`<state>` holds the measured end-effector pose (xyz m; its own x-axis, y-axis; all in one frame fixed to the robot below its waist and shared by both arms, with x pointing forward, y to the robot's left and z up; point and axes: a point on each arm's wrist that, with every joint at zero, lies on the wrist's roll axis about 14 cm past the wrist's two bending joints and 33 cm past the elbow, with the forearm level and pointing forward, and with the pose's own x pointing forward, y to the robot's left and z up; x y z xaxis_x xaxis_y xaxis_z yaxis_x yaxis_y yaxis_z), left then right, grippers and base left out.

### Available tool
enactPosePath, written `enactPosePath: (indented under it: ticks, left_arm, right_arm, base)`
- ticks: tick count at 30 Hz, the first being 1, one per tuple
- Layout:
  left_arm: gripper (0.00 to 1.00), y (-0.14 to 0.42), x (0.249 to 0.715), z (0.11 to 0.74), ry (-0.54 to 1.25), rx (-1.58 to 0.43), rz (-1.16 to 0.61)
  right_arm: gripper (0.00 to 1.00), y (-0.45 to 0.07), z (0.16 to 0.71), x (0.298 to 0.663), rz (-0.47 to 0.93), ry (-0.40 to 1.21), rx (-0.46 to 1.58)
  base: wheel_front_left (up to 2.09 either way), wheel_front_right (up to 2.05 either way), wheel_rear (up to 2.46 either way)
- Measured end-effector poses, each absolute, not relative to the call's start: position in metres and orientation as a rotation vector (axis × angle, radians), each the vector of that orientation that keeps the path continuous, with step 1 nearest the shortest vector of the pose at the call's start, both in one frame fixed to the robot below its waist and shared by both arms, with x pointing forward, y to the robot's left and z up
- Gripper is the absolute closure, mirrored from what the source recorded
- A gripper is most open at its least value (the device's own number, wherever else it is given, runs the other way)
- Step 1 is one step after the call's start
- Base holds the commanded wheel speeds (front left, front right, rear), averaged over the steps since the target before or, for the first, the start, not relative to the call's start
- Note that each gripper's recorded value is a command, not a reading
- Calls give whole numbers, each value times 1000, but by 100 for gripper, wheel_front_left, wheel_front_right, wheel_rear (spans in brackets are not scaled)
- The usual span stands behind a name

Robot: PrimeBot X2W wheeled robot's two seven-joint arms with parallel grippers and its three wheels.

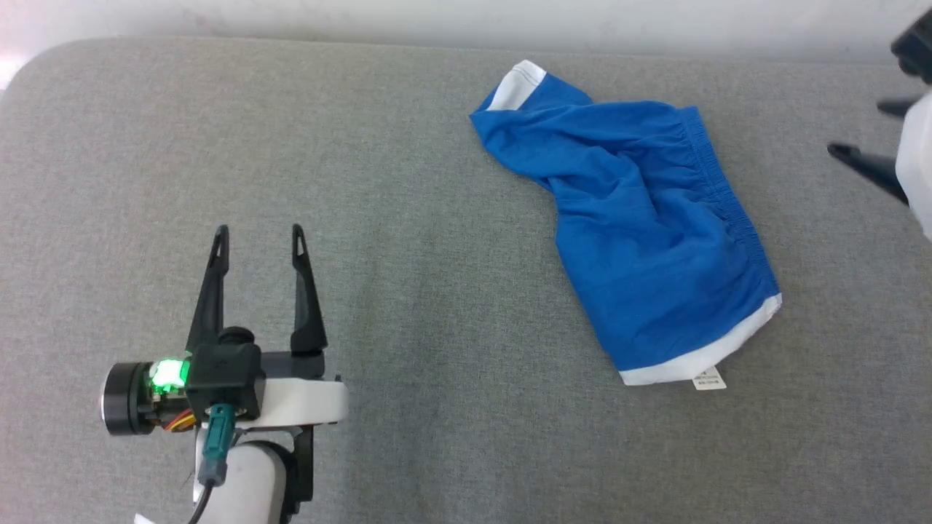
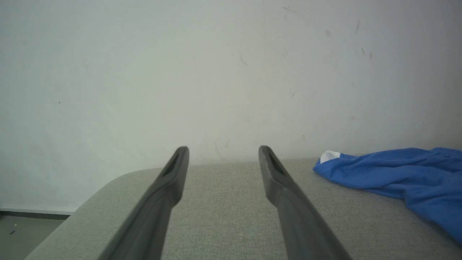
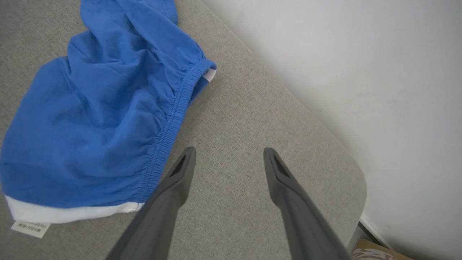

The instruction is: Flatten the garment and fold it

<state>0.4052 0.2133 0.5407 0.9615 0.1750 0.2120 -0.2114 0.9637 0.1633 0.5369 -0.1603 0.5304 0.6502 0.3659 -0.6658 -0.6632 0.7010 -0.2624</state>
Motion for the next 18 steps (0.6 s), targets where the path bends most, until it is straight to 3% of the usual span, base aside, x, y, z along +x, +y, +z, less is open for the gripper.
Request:
enactPosePath:
  ticks: [14,18]
  left_arm:
    - [0,217,415,533,-178,190,213]
    - [0,222,414,531,-171,196,228]
  right_arm:
    - [0,-139,380,493,644,1001,-287]
    - [0,-134,371,490,651,1011,-279]
  base:
    - [0,0,0]
    - [0,0,0]
